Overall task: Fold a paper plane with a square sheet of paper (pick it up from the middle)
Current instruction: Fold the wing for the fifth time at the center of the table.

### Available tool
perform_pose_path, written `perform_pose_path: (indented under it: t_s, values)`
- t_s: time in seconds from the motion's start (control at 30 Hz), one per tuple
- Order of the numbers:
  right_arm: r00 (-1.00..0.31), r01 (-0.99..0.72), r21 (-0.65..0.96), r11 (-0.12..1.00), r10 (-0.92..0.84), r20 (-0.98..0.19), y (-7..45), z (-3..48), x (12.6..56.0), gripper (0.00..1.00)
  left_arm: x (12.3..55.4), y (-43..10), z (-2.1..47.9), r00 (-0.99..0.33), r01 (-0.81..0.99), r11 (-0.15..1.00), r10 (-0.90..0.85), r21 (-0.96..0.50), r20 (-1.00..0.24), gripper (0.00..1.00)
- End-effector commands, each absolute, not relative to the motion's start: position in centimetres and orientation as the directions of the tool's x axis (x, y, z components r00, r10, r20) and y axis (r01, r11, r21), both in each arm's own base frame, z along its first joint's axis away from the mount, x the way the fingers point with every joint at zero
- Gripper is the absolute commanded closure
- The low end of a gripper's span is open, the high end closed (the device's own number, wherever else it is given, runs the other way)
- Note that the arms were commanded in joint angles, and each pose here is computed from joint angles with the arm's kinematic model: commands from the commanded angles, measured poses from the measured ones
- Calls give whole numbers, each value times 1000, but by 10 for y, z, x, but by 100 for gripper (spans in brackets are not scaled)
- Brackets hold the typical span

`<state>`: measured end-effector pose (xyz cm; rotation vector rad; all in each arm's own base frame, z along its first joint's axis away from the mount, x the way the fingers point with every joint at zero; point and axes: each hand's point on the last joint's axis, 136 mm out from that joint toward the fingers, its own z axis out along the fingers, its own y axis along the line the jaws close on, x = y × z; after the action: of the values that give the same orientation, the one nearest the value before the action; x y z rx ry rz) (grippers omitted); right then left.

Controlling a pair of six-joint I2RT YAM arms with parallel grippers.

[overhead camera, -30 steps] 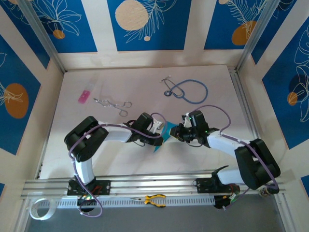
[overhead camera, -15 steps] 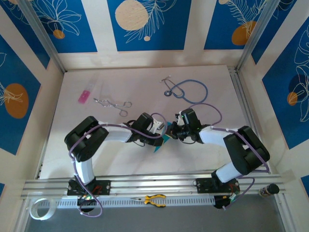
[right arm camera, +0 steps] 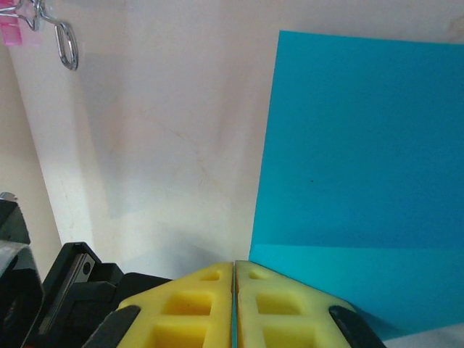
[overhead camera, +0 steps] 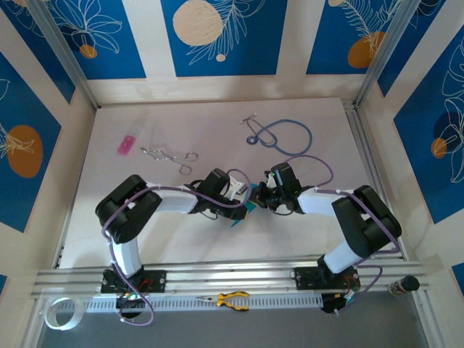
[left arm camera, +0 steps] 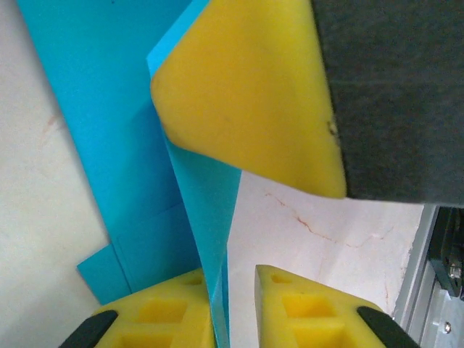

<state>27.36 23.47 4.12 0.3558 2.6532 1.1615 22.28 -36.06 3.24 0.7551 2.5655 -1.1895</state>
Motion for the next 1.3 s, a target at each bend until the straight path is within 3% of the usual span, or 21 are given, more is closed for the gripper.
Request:
perform_pose_path:
  t_s: [0.0, 0.23, 0.63, 1.27]
  values:
    - [-942, 153, 731, 665, 321, -95, 231, 35, 274, 90, 222, -362, 44, -850, 527, 504, 331, -685, -410, 75]
    - [-942, 159, 725, 670, 323, -92, 229, 32, 271, 90, 228, -359, 50, -868, 497, 490, 270, -716, -417, 76]
    - [-942, 168, 714, 679, 325, -87, 226, 27, 269, 90, 222, -351, 28, -883, 469, 514, 273, -718, -381, 100]
    - [-928, 153, 733, 663, 352, -125, 210, 52, 262, 84, 207, -335, -15, -912, 407, 606, 301, -683, -277, 100]
